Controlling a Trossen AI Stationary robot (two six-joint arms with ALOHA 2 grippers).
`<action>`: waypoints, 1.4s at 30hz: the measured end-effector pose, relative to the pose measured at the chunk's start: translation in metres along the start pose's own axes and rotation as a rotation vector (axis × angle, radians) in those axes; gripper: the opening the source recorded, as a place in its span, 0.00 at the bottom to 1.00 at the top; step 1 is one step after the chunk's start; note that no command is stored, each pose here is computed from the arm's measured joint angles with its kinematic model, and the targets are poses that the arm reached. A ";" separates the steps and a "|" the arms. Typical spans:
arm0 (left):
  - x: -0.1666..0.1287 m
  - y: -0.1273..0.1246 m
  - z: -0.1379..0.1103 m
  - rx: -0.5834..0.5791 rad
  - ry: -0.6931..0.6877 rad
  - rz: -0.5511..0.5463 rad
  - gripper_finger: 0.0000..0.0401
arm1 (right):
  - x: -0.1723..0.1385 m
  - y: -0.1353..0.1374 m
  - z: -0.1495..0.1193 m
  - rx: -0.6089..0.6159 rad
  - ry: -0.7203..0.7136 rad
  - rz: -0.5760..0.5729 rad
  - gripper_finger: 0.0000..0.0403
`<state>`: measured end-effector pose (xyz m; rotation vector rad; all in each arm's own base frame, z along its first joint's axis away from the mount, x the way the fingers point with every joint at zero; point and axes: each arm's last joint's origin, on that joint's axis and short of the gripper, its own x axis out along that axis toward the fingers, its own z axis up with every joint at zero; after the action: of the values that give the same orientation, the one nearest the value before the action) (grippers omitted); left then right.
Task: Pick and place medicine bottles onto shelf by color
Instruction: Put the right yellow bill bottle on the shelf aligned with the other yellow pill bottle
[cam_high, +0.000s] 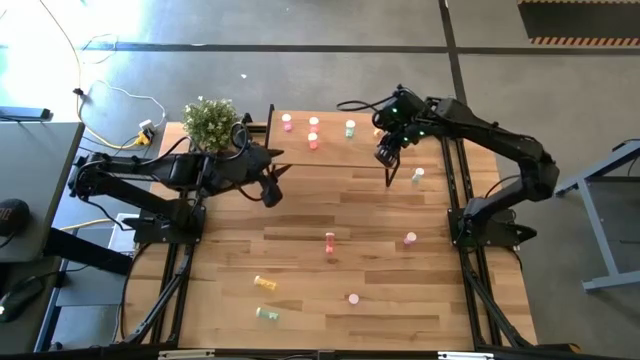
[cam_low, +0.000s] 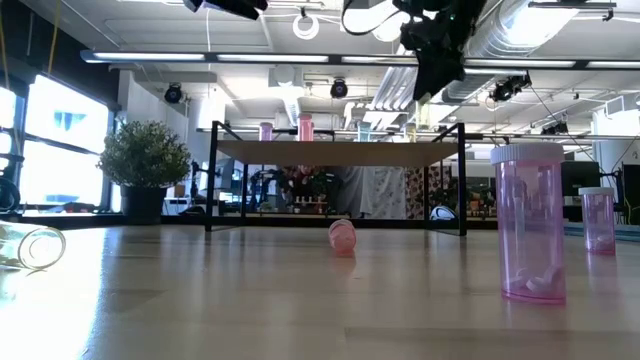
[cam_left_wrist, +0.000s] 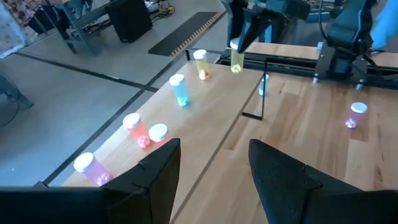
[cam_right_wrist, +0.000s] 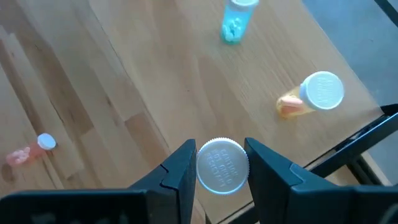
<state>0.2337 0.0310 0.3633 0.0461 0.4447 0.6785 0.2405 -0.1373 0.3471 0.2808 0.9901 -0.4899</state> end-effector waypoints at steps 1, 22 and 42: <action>0.000 0.001 0.000 -0.001 0.001 0.001 0.45 | 0.001 -0.001 -0.002 0.007 -0.009 -0.001 0.27; 0.008 0.012 0.000 -0.015 0.014 0.029 0.45 | 0.024 -0.021 0.000 0.000 0.032 0.054 0.27; 0.008 0.013 0.000 -0.009 0.014 0.037 0.45 | 0.029 -0.022 0.001 -0.010 0.046 0.045 0.32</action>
<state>0.2316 0.0455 0.3631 0.0410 0.4550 0.7171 0.2430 -0.1641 0.3227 0.3061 1.0289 -0.4393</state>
